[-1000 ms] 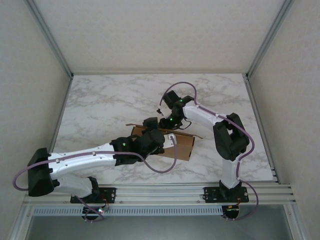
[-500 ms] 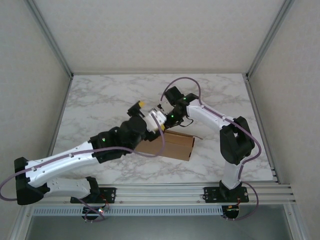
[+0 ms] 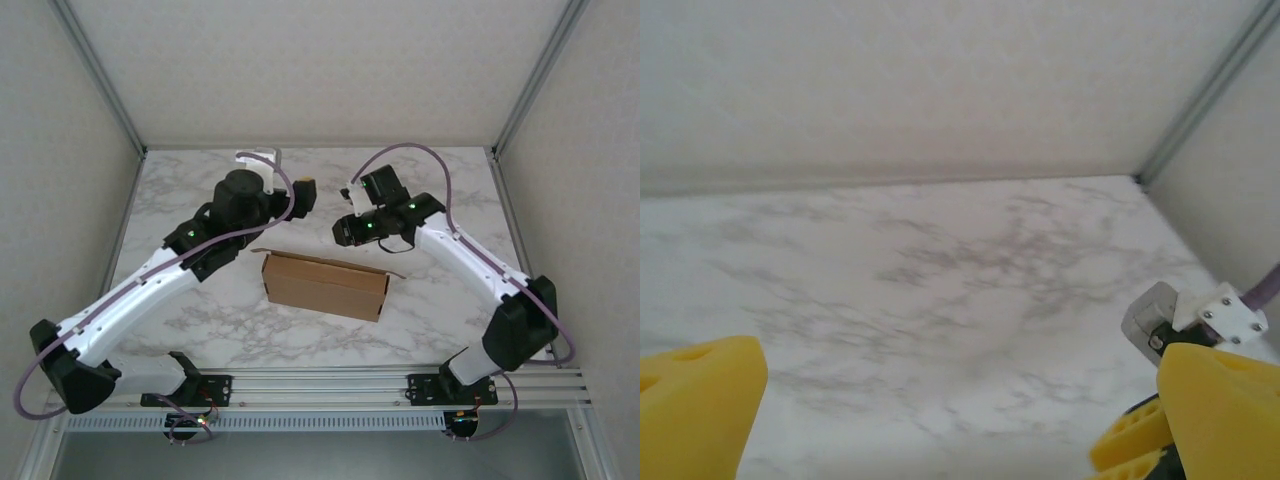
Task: Fold the paper box
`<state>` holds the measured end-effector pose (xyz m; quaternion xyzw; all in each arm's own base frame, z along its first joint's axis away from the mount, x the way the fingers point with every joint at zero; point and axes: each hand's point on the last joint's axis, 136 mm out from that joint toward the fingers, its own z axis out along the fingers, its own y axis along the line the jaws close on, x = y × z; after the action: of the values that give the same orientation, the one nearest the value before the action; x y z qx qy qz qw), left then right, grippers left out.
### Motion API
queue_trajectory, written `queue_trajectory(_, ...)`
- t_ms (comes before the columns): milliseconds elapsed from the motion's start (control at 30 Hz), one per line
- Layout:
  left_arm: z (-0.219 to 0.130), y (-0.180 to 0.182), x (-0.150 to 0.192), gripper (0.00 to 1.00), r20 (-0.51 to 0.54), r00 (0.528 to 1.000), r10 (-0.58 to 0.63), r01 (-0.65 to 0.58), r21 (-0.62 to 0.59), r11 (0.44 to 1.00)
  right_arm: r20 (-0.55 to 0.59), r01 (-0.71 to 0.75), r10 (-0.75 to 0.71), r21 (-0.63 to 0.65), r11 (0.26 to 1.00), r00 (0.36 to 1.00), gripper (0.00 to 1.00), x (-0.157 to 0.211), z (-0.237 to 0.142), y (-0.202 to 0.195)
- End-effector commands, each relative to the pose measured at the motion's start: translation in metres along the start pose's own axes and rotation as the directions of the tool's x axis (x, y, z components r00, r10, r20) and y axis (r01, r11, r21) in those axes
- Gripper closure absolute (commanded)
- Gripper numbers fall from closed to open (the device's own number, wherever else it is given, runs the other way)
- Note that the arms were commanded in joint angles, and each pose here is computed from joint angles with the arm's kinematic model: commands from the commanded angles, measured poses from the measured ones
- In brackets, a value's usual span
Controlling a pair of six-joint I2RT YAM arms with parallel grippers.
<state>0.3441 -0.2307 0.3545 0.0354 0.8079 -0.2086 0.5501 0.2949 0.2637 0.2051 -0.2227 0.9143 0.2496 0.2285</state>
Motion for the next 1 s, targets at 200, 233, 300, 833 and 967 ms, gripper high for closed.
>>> queue_trajectory(200, 0.024, -0.032, 0.049, 0.15, -0.195, 0.911, -0.364, 0.399, 0.186, 0.898, 0.083, -0.082, 0.068, 0.172, 0.982, 0.994, 0.74, 0.022, -0.033, -0.016)
queue_trajectory(233, 0.024, -0.031, 0.053, 0.19, -0.202, 0.902, -0.381, 0.417, 0.184, 0.89, 0.103, -0.088, 0.069, 0.189, 0.978, 0.992, 0.74, 0.023, -0.038, -0.019)
queue_trajectory(300, 0.026, -0.032, 0.063, 0.26, -0.225, 0.886, -0.406, 0.449, 0.19, 0.873, 0.121, -0.088, 0.064, 0.207, 0.974, 0.991, 0.74, 0.025, -0.044, -0.021)
queue_trajectory(833, 0.02, -0.017, 0.098, 0.39, -0.276, 0.797, -0.538, 0.578, 0.088, 0.811, 0.222, -0.133, 0.073, 0.269, 0.954, 0.972, 0.74, 0.028, -0.076, -0.009)
queue_trajectory(967, 0.016, -0.019, 0.1, 0.39, -0.267, 0.805, -0.53, 0.566, 0.078, 0.821, 0.225, -0.122, 0.061, 0.268, 0.956, 0.973, 0.75, 0.03, -0.08, -0.004)
